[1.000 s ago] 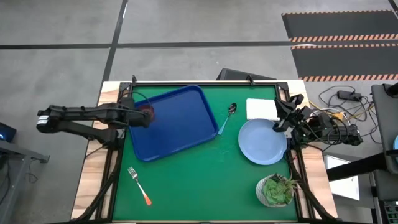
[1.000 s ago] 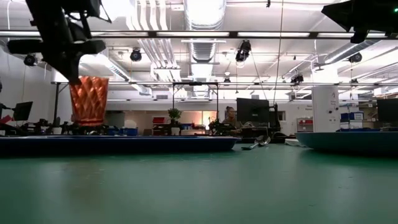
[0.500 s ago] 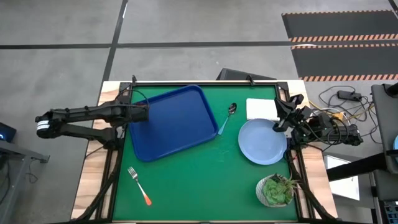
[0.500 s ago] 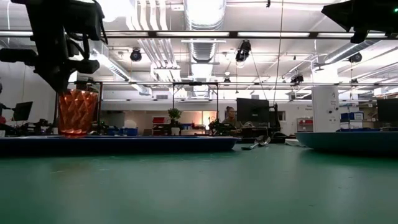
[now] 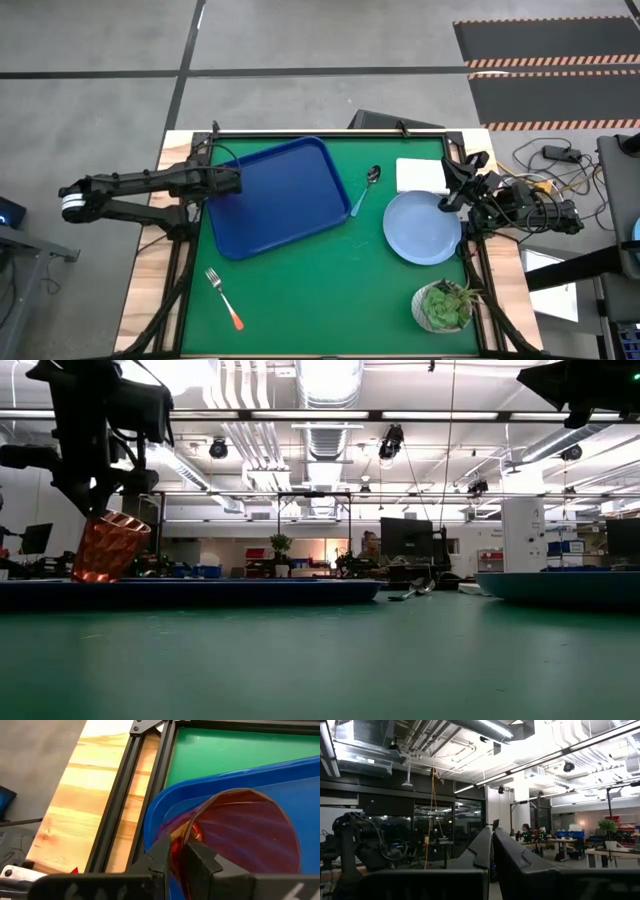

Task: Pick and place plate/cup/fork/spoon on tray
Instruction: Put the red cup to the top left on the blue serving tray

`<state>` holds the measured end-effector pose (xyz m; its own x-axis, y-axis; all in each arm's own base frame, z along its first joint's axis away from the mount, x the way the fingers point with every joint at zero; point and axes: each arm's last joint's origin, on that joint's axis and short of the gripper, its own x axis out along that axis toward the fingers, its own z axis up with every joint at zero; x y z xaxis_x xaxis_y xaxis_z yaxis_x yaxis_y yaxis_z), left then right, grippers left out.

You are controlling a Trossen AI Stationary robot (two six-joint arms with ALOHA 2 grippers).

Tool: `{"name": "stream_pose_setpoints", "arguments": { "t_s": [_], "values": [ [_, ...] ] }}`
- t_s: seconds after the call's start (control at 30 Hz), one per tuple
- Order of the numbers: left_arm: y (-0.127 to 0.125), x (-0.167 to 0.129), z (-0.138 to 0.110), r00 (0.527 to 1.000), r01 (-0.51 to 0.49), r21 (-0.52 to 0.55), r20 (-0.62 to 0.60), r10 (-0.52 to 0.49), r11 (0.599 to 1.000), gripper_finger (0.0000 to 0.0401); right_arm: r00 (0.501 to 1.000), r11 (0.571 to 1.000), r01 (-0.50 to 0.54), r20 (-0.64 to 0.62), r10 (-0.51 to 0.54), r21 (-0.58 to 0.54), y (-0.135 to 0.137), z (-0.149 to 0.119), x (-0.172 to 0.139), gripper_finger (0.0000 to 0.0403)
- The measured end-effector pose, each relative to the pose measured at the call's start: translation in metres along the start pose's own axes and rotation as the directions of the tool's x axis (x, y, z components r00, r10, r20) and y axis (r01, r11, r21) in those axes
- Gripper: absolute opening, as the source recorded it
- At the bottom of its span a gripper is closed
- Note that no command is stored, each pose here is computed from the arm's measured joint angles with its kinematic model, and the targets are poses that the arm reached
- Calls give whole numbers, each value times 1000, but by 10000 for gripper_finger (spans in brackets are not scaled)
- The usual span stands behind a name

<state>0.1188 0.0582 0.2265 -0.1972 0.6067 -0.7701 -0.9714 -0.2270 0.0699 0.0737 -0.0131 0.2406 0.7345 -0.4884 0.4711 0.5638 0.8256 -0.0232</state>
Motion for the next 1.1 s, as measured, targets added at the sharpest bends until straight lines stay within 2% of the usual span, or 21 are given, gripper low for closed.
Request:
{"name": "stream_pose_setpoints", "arguments": {
  "t_s": [0.23, 0.43, 0.57, 0.7, 1.1],
  "values": [
    [-1, -1, 1, 1000, 21, -19, 1, -21, 1000, 27, 1000, 1000, 0, 0, 0, -2, 0, 0, 0, 9],
    [-11, -4, 5, 992, 128, -72, 17, -127, 989, 27, 1000, 1000, 0, -1, 0, -2, 0, 0, 0, 9],
    [-9, -2, 3, 993, 118, -82, 19, -117, 990, 27, 1000, 1000, 0, -2, 0, -2, 0, 0, 0, 9],
    [-7, 2, 1, 995, 101, -146, 16, -99, 984, 28, 1000, 1000, -1, -3, 1, -1, 0, 0, 0, 9],
    [-5, 1, 2, 995, 97, -111, 16, -96, 989, 28, 1000, 1000, -2, -8, 2, -4, 0, -1, 0, 9]
  ]
}}
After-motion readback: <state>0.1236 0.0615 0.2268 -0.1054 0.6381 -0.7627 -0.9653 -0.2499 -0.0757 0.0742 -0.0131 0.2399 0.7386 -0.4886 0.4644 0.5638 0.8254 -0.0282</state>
